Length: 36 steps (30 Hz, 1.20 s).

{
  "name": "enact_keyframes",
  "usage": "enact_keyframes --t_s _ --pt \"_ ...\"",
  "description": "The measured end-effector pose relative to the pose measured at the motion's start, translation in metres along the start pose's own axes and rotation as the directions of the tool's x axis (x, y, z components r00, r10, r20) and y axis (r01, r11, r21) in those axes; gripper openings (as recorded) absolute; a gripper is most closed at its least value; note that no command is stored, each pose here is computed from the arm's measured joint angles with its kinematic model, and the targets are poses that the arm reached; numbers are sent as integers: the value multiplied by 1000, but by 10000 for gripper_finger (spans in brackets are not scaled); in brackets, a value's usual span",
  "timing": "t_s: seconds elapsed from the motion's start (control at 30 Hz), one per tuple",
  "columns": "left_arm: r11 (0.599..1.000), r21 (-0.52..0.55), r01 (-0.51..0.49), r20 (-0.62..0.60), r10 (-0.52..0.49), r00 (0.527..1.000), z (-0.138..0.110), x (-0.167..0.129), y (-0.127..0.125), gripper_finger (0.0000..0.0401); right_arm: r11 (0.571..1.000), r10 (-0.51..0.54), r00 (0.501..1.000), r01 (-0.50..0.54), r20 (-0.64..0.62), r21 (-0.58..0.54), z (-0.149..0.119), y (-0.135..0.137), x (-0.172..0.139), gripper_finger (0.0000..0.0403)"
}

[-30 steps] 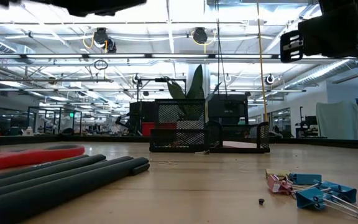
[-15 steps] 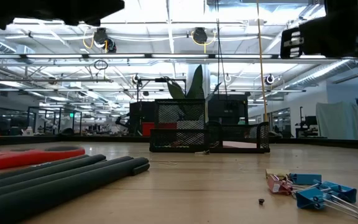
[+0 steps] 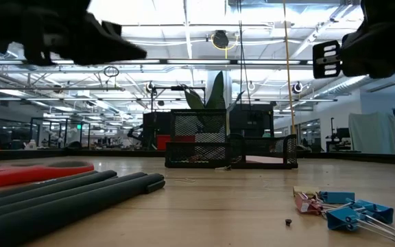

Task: Pick and place office supplies into organizer
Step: Put the green binder clip into the black desk organizer

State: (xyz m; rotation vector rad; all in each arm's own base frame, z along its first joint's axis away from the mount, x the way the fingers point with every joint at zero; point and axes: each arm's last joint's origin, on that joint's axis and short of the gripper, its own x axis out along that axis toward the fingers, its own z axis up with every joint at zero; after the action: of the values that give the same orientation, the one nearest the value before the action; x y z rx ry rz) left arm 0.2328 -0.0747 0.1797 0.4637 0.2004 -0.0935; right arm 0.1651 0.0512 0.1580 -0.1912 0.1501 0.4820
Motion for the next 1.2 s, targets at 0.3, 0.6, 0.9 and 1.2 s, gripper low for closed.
enact_keyframes --t_s 0.3,0.6,0.9,1.2 --pt "998 -15 -65 -96 63 993 -18 10 17 9 998 24 966 -8 -259 60 13 0 51 4" --pt "983 -45 -177 -93 172 981 -10 -4 44 25 990 104 932 -64 -347 125 22 11 92 39" --pt "985 -60 -162 -146 152 977 -15 -5 42 35 977 135 927 -64 -351 206 26 20 128 108" --pt "985 -61 -161 -149 151 977 -16 -5 42 37 931 276 883 -149 -379 333 29 43 153 151"
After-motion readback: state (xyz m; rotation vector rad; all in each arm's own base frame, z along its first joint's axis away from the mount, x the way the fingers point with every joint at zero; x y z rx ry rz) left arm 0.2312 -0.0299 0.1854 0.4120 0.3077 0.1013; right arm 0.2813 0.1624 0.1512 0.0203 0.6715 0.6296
